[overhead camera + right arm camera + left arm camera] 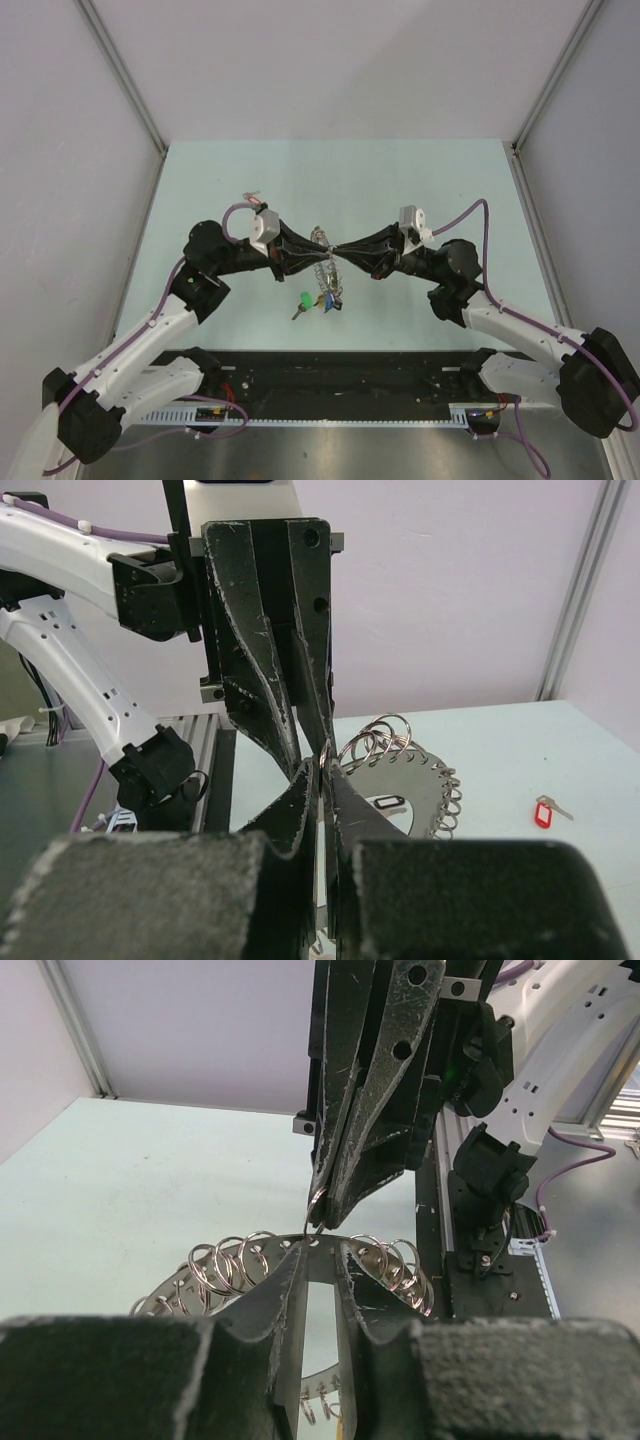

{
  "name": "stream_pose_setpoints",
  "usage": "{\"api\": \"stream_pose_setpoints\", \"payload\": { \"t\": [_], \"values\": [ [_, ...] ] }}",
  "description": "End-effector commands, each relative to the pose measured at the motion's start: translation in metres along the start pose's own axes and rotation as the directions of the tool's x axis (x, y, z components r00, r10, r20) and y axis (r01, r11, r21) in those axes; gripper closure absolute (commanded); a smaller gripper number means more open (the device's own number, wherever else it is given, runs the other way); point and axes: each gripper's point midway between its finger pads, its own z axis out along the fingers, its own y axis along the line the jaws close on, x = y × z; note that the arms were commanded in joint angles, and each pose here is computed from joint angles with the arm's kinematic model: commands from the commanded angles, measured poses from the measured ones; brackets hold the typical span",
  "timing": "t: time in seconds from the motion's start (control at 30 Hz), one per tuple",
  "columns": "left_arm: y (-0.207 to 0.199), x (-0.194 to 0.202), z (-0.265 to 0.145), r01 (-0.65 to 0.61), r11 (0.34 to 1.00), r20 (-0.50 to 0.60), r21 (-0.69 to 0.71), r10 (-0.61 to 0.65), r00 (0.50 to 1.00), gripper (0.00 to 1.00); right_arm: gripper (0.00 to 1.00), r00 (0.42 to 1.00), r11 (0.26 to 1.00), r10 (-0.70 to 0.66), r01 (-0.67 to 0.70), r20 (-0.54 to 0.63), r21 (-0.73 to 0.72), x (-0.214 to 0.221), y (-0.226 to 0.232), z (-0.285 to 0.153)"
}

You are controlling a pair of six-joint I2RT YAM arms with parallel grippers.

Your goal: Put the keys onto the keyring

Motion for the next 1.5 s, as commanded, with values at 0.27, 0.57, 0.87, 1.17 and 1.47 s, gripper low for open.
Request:
{"api": "stream_pose_setpoints", "payload": {
  "t": [0.27, 0.57, 0.87, 1.17, 1.47],
  "values": [
    [0.009, 0.002, 0.004, 0.034, 0.998, -0.015, -0.054, -0.035, 0.999, 0.76, 1.0, 0.995, 0.998, -0.055, 0.059, 0.084, -0.036, -0.026, 0.01, 0.006],
    [-0.009, -0.004, 0.005, 0.03, 0.998, 0.015, 0.048, -0.031, 0.999, 0.75, 1.0, 0.997, 0.998, -0.042, 0.045, 0.065, -0.045, -0.018, 0.01, 0.007],
    [-0.018, -0.006, 0.005, 0.041, 0.994, 0.024, 0.106, -0.044, 0.999, 0.82, 1.0, 0.998, 0.998, -0.026, 0.029, 0.051, -0.054, -0.01, 0.01, 0.009],
    [-0.003, 0.001, 0.004, 0.016, 1.0, -0.042, 0.027, -0.015, 0.999, 1.0, 0.93, 0.999, 1.0, -0.017, 0.017, -0.037, -0.017, 0.008, 0.004, 0.003],
    [0.022, 0.027, -0.004, 0.012, 0.996, -0.255, -0.092, -0.035, 0.966, 1.0, 0.59, 0.935, 0.985, -0.123, 0.157, -0.334, 0.077, 0.017, -0.019, -0.018]
  ]
}}
